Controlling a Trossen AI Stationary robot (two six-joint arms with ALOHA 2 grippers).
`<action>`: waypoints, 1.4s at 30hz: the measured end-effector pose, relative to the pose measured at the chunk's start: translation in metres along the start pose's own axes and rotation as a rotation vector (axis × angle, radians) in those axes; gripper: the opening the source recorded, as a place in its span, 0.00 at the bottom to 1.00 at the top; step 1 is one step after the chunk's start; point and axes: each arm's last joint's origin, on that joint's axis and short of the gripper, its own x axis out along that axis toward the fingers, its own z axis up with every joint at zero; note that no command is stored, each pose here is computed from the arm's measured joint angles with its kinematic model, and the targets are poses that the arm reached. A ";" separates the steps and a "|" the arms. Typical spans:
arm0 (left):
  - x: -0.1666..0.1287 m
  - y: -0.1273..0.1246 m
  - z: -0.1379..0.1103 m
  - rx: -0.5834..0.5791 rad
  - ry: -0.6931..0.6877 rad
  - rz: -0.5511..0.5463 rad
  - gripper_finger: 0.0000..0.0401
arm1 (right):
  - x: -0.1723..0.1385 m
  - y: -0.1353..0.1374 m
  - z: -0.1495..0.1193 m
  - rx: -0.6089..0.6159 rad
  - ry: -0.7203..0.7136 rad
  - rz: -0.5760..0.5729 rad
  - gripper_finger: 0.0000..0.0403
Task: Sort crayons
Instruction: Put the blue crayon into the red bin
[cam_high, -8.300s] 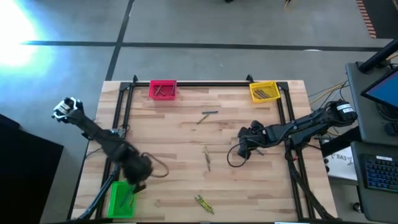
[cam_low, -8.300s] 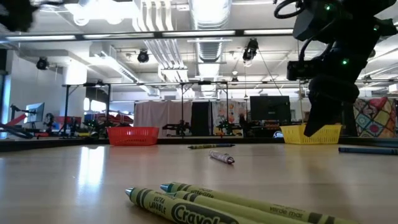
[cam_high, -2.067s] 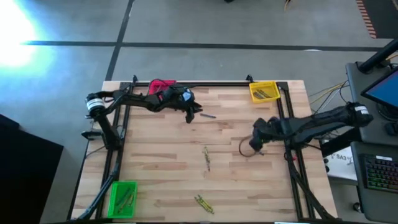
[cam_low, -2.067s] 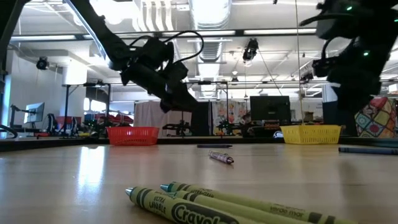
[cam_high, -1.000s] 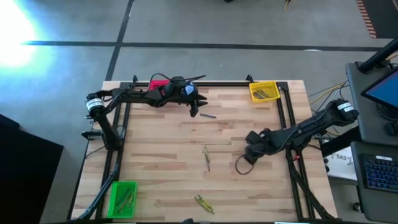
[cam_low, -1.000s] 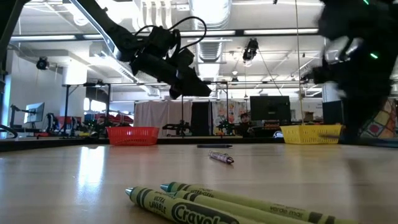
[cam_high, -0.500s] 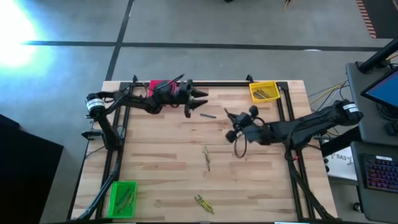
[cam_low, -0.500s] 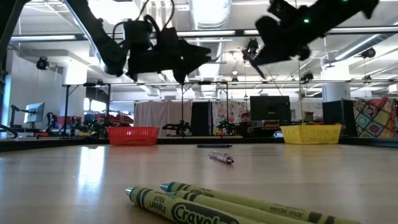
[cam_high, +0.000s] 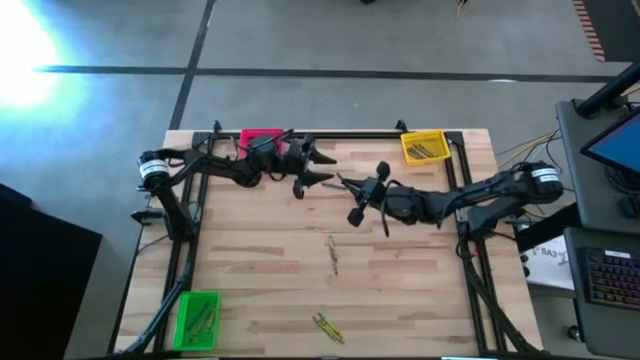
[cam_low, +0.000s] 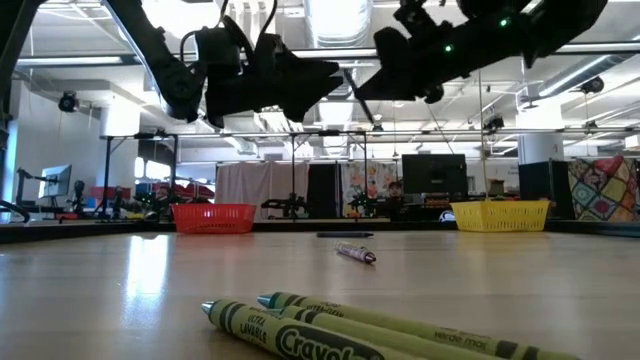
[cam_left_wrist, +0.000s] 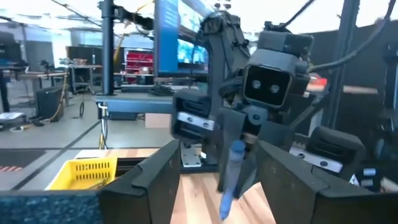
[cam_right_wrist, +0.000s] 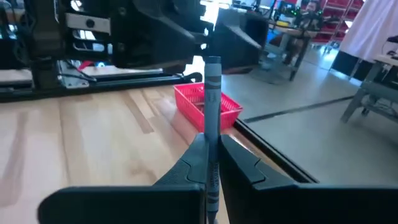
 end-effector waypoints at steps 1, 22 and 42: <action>0.001 -0.001 -0.001 0.011 0.007 -0.007 0.47 | 0.003 0.002 -0.001 -0.009 -0.008 0.000 0.03; 0.002 -0.003 -0.003 -0.028 0.020 -0.028 0.14 | 0.010 0.007 0.006 -0.008 -0.078 0.027 0.03; 0.007 -0.006 0.000 -0.018 0.019 -0.032 0.19 | 0.010 0.007 0.006 -0.012 -0.078 0.037 0.03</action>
